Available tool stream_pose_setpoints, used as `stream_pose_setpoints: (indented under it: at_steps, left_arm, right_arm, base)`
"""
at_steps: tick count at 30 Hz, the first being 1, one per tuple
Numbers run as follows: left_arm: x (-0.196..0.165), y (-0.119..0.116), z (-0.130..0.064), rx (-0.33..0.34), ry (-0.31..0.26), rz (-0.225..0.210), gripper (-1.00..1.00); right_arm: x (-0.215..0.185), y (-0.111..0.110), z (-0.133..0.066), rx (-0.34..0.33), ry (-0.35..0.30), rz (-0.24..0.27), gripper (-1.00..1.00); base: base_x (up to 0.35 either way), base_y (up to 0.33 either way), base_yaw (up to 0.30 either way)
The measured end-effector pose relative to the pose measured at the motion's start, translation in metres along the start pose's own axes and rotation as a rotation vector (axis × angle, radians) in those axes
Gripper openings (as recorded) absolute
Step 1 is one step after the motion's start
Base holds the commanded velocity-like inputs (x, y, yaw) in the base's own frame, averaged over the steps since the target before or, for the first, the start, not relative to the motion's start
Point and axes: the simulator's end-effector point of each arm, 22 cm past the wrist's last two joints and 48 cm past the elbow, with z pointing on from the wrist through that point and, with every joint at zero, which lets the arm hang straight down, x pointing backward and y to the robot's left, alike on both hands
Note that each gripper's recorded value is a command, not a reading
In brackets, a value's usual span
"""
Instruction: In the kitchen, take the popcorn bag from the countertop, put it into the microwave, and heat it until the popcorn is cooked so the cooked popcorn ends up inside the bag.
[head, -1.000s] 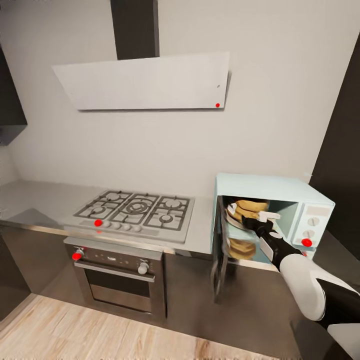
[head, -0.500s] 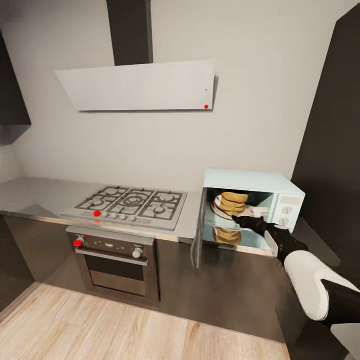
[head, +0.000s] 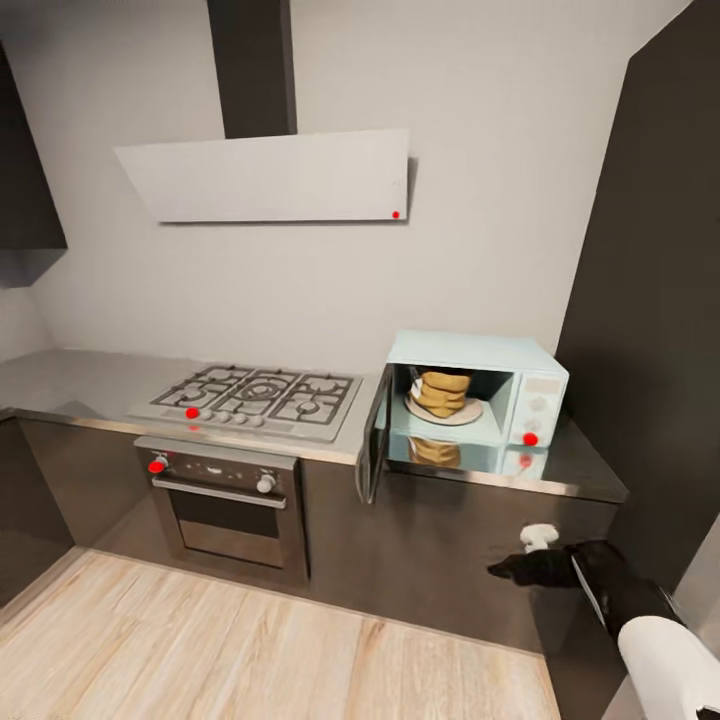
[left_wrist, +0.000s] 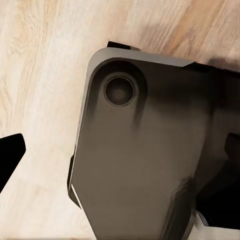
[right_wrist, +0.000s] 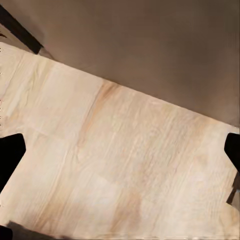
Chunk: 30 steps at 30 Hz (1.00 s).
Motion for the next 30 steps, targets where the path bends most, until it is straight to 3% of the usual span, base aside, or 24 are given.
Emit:
stream_pose_setpoints:
  at_steps: [2,4,7,11,13,17,30]
  left_arm:
    - [0.000,0.000,0.000,0.000,0.000,0.000,1.00]
    - [0.000,0.000,0.000,0.000,0.000,-0.001,1.00]
    - [0.000,0.000,0.000,-0.001,0.000,0.000,1.00]
    - [0.000,0.000,0.000,0.000,0.000,-0.001,1.00]
    - [0.000,0.000,0.000,0.000,0.000,-0.001,1.00]
    - [-0.001,0.002,0.000,-0.001,-0.002,-0.004,1.00]
    - [-0.001,0.001,0.000,0.000,-0.002,-0.004,1.00]
  right_arm:
    - [0.071,0.008,0.017,-0.017,0.082,-0.004,1.00]
    - [0.118,0.015,0.025,-0.032,0.139,-0.004,1.00]
    - [0.221,0.040,0.038,-0.094,0.268,0.024,1.00]
    - [0.304,0.047,0.047,-0.028,0.322,0.020,1.00]
    - [0.315,0.046,0.048,0.000,0.298,0.008,1.00]
    - [0.343,0.069,0.048,-0.033,0.347,0.029,1.00]
    - [0.392,0.099,0.044,-0.039,0.388,0.039,1.00]
  base:
    - [-0.011,-0.008,0.000]
    - [-0.004,-0.003,0.000]
    - [0.000,0.000,0.000]
    - [0.000,0.000,0.000]
    - [0.000,0.000,0.000]
    - [0.000,0.000,0.000]
    - [0.000,0.000,0.000]
